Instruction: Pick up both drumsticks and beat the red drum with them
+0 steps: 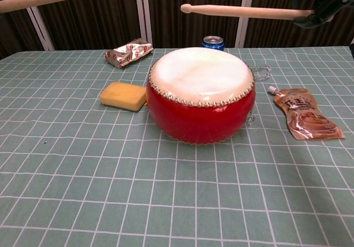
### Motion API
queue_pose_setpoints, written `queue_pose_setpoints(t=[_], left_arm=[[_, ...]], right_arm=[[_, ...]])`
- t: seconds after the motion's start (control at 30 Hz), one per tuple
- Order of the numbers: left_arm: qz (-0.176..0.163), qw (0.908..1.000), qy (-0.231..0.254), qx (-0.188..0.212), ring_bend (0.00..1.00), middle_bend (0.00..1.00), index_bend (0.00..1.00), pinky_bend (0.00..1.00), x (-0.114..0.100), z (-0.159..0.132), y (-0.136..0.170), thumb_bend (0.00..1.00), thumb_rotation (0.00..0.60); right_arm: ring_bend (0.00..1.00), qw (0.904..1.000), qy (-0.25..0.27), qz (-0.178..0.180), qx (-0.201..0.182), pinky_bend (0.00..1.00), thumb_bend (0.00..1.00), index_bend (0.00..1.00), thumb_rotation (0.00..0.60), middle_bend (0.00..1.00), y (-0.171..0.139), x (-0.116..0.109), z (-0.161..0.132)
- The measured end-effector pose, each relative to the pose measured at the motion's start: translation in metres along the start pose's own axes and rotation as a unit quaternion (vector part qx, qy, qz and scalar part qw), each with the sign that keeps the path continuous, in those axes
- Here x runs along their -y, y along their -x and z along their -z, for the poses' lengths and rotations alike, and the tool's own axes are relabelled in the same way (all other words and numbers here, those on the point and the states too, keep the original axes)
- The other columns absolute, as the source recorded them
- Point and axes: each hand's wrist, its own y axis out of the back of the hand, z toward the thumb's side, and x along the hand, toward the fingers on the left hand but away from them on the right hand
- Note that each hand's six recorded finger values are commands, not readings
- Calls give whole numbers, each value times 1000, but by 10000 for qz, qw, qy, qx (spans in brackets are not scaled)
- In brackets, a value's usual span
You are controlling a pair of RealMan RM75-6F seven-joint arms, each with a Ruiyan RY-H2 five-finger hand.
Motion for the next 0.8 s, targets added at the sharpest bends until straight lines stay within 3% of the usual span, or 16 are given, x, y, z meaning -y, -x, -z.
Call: queue_pose_setpoints(t=[0.27,0.37,0.47,0.57,0.7,0.8], left_arm=[[-70,9999,96,34,1000,1000,790,1000,-5,1,-2,499,600],[-66,9999,112,36,1000,1000,791,1000,-7,1,-3,498,600],[-37,9999,96,48,1000,1000,791,1000,-5,1,-3,499,600],[-12,10000,72,55,1000,1000,790,1000,-4,0,-3,498,600],[26,10000,23,43,1000,1000,791,1000,-2,1,-1,499,600],[42,10000,-23,34,1000,1000,791,1000,0,2,-1,499,600]], right_arm=[[1000,9990,431,81,127,1000,597,921,600,1000,13,7,4],[1000,9997,136,-25,225,1000,599,922,600,1000,20,25,11],[1000,9976,-607,-121,312,1000,600,925,600,1000,26,47,21],[1000,9860,-1615,-188,356,1000,600,928,600,1000,31,69,30],[1000,9514,-3049,-230,361,1000,600,929,600,1000,34,98,42],[1000,9356,-3498,-132,457,1000,600,929,600,1000,38,104,48]])
